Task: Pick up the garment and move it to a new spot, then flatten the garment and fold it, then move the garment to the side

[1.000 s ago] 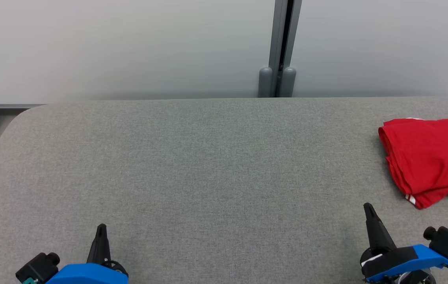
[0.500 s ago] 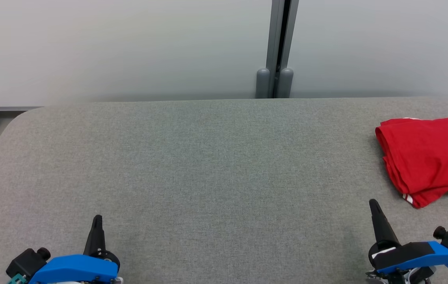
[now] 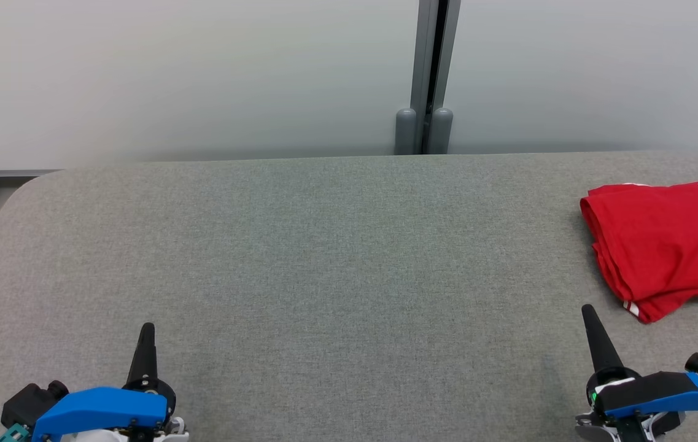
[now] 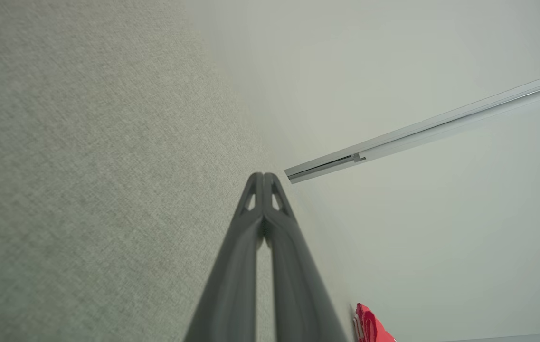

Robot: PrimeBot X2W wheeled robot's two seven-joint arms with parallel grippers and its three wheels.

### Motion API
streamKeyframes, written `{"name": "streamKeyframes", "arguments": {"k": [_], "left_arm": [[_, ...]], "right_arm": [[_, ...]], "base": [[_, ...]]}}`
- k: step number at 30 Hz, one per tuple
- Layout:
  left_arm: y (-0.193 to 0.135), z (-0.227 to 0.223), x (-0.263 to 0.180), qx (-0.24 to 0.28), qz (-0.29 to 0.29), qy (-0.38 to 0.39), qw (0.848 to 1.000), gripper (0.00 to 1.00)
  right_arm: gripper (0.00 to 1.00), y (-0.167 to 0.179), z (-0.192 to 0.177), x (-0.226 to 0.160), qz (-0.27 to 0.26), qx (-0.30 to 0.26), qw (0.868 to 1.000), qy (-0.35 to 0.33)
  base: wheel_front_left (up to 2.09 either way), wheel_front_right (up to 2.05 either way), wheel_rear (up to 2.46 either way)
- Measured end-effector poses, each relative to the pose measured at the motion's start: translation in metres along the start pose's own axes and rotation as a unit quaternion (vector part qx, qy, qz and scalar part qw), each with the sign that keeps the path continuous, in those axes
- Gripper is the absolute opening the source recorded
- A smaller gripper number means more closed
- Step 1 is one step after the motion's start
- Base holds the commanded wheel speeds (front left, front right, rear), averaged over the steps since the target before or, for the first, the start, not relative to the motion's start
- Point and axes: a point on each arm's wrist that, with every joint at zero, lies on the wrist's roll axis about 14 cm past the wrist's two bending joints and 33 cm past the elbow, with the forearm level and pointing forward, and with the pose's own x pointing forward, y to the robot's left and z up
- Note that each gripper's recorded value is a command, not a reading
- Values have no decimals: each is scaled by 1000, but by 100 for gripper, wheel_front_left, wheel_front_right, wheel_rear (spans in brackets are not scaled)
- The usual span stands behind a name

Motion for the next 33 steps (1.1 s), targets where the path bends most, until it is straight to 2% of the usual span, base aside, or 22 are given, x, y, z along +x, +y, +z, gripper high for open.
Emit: {"name": "streamKeyframes", "arguments": {"k": [33], "left_arm": [[-26,15,9,-140,-50,-7,989,0]], "right_arm": [[0,9,21,-1,21,150,988,-20]], "base": [[0,0,0]]}}
